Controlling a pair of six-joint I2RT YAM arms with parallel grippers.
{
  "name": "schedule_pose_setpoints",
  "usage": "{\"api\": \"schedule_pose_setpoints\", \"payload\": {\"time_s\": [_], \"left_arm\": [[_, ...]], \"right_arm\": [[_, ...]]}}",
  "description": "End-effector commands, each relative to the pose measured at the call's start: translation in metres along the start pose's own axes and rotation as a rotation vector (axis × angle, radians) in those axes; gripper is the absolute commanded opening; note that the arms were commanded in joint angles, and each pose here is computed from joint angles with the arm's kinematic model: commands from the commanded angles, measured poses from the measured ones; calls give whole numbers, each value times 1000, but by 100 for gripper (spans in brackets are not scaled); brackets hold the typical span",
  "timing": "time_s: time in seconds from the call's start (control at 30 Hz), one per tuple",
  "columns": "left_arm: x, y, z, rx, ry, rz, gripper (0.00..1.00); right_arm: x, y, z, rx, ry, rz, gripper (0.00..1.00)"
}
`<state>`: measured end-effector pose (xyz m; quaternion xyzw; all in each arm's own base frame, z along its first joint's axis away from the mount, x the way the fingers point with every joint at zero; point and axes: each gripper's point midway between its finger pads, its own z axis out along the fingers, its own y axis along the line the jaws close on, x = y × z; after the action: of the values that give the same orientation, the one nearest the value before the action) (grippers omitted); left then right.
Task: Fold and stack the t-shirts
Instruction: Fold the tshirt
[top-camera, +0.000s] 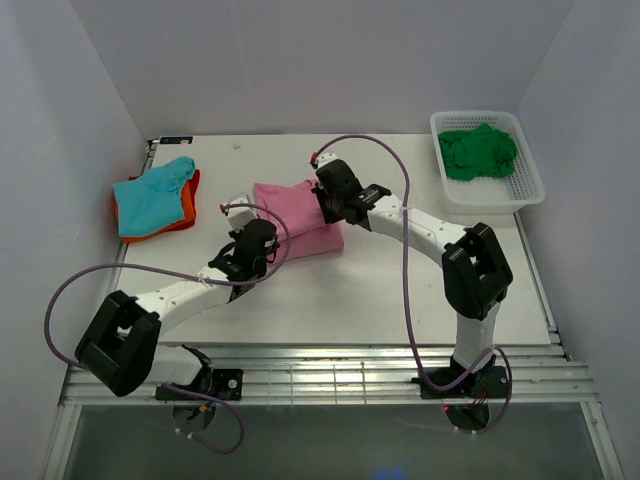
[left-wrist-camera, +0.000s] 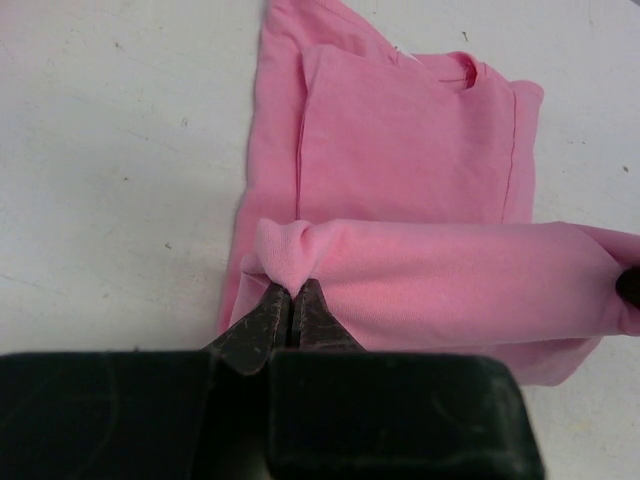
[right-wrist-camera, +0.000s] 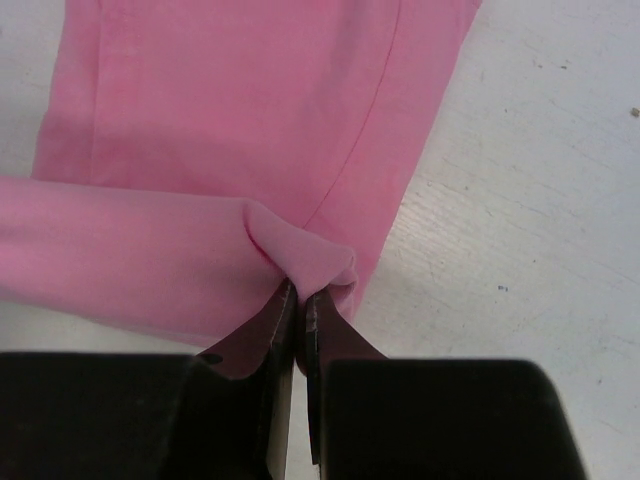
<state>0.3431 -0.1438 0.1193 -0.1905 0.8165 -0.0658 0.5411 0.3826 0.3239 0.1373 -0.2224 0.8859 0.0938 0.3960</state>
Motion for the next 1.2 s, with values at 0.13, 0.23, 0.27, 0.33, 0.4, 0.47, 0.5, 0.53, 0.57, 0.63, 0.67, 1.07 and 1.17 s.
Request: {"api": "schedule_pose_setpoints", "payload": {"time_s": [0.13,0.23,0.27,0.33,0.4,0.47,0.5,0.53,0.57,0.63,0.67,1.07,1.17], "left_arm": [[-35,-16,22,37,-62,-31,0],[-41,-16,30,37,-70,-30,0],[-45,-19,32,42,-75,-33,0],[-44,-19,41,41,-59,-21,0],[-47,-20,48,37,-59,-23,0],[-42,-20,55,40,-43,-18,0],[-45,-20,59,42,-50,-23,0],[-43,-20,65,43,-41,-21,0],[-39,-18,67,38,-31,-13,0],[-37,-19,74,34,-27,-6,0],[-30,-16,79,26,-11,3,0],[-14,-10,106,13,-1,22,0],[-16,-12,110,18,-10,21,0]], "right_arm": [[-37,-14,14,-6,-64,1,8],[-44,-18,19,-10,-72,1,8],[-51,-18,18,-12,-85,0,8],[-49,-22,26,-14,-70,3,8],[-51,-24,32,-16,-66,2,8],[-49,-26,36,-20,-57,4,8],[-48,-27,41,-19,-52,5,8],[-45,-28,46,-22,-43,6,8],[-47,-28,45,-22,-45,7,8],[-43,-30,53,-28,-34,10,8],[-38,-30,58,-32,-19,9,8],[-22,-33,94,-45,12,-1,8],[-26,-35,98,-43,0,-4,8]]}}
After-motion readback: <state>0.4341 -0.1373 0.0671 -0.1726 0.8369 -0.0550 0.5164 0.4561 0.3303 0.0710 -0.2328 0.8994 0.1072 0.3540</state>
